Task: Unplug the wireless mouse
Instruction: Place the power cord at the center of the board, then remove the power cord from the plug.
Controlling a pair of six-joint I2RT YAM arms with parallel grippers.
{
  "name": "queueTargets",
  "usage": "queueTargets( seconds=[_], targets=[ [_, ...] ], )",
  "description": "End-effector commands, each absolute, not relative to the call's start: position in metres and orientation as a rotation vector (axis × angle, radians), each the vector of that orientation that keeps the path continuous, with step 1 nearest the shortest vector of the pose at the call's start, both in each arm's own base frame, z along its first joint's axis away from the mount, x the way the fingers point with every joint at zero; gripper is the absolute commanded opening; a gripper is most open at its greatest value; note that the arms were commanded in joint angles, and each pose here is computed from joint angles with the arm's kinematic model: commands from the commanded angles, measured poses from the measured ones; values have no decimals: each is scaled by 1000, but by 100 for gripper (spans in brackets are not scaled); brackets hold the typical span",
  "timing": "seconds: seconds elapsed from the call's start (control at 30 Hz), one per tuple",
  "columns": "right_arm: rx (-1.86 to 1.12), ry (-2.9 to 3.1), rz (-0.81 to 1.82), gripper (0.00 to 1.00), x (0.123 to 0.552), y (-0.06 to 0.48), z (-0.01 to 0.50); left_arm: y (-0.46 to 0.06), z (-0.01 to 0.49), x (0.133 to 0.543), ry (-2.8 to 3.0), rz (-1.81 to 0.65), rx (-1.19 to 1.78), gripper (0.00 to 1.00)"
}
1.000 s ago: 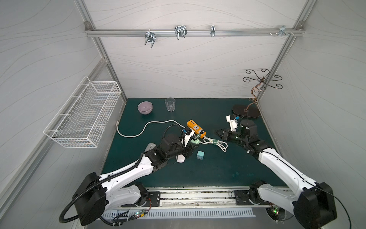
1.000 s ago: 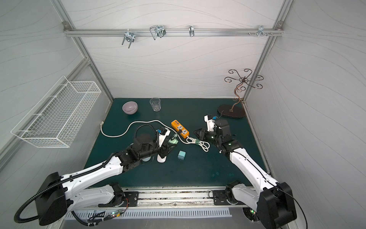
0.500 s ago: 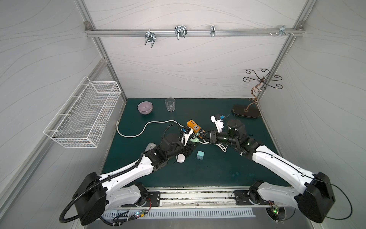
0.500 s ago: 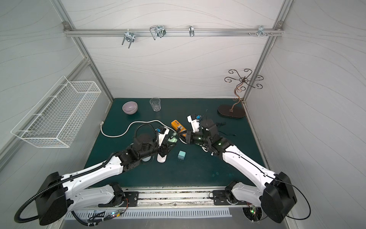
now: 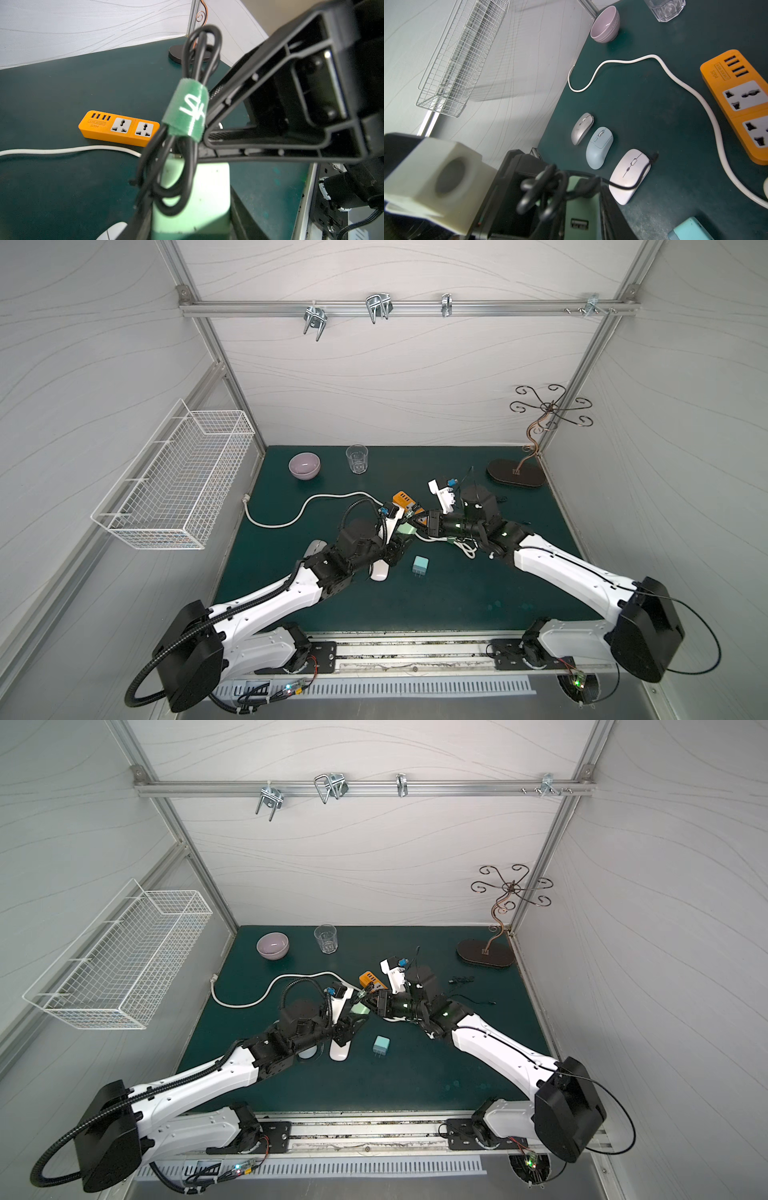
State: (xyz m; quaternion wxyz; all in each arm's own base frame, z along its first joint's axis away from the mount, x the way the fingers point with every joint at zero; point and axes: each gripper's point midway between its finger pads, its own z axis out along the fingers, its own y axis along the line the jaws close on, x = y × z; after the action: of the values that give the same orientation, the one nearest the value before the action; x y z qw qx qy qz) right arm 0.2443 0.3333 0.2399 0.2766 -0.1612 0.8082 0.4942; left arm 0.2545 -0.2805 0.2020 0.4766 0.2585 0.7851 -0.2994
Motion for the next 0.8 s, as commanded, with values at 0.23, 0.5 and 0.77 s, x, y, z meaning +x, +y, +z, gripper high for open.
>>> queueTargets(
  seconds=[0.23, 0.5, 0.77],
  targets=[
    [-452, 2186, 1319, 14, 250, 359, 239, -284, 234, 266, 1802, -676, 614, 13],
    [-443, 2199, 1306, 4, 252, 363, 233, -281, 225, 268, 1807, -567, 635, 12],
    [-377, 2151, 1242, 0, 272, 350, 243, -283, 214, 265, 1840, -574, 635, 9]
  ],
)
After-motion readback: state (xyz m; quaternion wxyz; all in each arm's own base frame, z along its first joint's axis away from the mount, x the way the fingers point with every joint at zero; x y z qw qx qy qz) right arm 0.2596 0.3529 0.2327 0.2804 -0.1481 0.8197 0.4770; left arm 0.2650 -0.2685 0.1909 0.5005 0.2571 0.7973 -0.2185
